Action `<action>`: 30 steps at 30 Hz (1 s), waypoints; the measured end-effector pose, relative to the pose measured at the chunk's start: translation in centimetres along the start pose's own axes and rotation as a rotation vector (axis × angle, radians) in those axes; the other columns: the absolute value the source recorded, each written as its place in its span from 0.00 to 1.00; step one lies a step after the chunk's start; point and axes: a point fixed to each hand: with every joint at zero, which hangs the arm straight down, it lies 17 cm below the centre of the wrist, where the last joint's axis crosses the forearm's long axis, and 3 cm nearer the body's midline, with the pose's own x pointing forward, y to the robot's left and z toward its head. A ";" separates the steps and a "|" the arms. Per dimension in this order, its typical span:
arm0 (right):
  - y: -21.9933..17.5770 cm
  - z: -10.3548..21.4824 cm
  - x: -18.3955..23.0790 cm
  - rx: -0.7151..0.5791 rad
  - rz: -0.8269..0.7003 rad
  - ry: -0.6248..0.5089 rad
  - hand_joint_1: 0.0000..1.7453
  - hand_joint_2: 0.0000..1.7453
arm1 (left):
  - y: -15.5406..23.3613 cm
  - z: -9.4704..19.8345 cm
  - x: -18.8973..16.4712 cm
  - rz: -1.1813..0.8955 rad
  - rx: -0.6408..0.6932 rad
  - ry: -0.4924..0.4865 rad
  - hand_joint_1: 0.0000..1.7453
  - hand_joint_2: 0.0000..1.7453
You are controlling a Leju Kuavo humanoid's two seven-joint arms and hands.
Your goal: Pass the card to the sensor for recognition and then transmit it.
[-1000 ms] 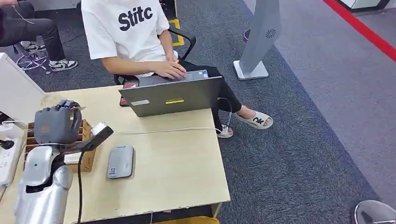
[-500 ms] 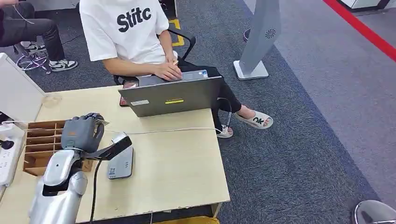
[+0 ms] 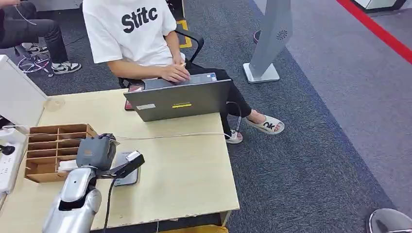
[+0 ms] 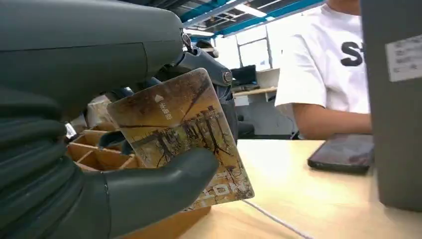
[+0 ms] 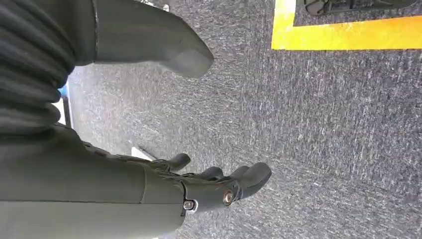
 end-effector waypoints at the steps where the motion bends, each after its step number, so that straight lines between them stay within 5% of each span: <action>1: 0.0 0.0 0.0 0.000 0.001 0.000 0.00 1.00 | -0.3 0.0 0.4 0.002 -0.005 -0.011 1.00 1.00; 15: 0.1 0.0 0.0 0.008 0.017 -0.004 0.00 1.00 | -3.2 1.2 4.1 0.045 -0.069 -0.074 1.00 1.00; 30: 0.2 0.0 0.0 0.011 -0.008 0.001 0.00 1.00 | -6.1 2.8 3.9 0.056 -0.164 -0.071 1.00 1.00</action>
